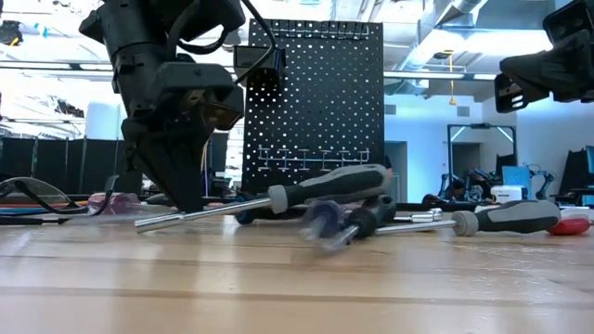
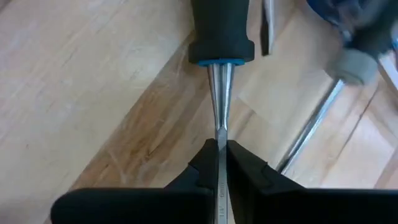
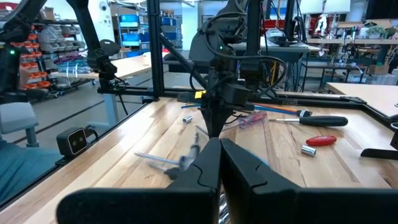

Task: Hang tools onto peg board
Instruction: Hang the black screwdriver on the black pegboard

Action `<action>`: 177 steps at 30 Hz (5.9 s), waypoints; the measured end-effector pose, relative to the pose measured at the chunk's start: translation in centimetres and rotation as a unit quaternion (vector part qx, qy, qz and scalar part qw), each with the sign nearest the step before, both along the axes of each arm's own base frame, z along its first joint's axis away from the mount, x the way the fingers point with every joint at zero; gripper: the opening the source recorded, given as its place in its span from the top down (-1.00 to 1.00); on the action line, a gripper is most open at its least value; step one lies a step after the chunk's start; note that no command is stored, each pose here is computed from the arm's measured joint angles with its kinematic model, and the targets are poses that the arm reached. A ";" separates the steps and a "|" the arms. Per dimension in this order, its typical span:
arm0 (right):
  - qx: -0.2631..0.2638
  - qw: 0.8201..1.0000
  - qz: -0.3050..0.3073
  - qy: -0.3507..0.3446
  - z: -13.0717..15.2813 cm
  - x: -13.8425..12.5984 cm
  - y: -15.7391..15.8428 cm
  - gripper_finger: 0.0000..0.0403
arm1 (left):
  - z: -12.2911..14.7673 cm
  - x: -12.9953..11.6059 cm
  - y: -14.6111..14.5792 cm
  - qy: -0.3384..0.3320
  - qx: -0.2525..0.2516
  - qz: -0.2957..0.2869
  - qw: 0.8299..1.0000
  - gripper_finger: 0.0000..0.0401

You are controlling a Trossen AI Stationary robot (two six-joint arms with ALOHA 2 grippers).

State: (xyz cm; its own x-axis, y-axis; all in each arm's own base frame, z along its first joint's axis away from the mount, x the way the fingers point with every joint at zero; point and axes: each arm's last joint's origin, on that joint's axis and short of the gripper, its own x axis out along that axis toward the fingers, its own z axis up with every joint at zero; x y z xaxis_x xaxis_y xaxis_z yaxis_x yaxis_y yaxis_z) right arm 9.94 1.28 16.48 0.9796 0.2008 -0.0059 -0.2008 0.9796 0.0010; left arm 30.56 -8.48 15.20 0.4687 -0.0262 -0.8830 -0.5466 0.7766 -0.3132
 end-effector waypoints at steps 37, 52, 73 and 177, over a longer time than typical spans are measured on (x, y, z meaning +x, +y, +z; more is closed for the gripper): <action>0.000 1.000 0.000 0.000 0.0 0.0 0.0 0.92 | 4.3 0.1 0.0 -0.133 0.178 -0.071 0.972 0.82; 0.000 1.000 0.000 0.000 0.0 0.0 0.0 0.92 | 0.5 -0.4 -0.7 -0.116 0.103 -0.057 0.986 0.03; 0.000 1.000 0.000 -0.001 0.0 0.0 0.0 0.92 | -3.9 0.3 -2.3 -0.080 0.183 -0.078 0.977 0.43; 0.000 1.000 0.000 -0.001 0.0 0.0 0.0 0.92 | 21.7 0.9 17.4 -0.353 0.542 0.309 0.697 1.00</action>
State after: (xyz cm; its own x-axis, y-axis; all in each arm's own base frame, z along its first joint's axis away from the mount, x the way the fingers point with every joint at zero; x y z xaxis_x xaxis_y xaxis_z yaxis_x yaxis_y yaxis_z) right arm 9.93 1.28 16.50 0.9797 0.2004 -0.0042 -0.2004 0.9797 0.0010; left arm 31.47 8.95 36.88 0.4232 0.8765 0.2295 -0.8882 0.4514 -0.0862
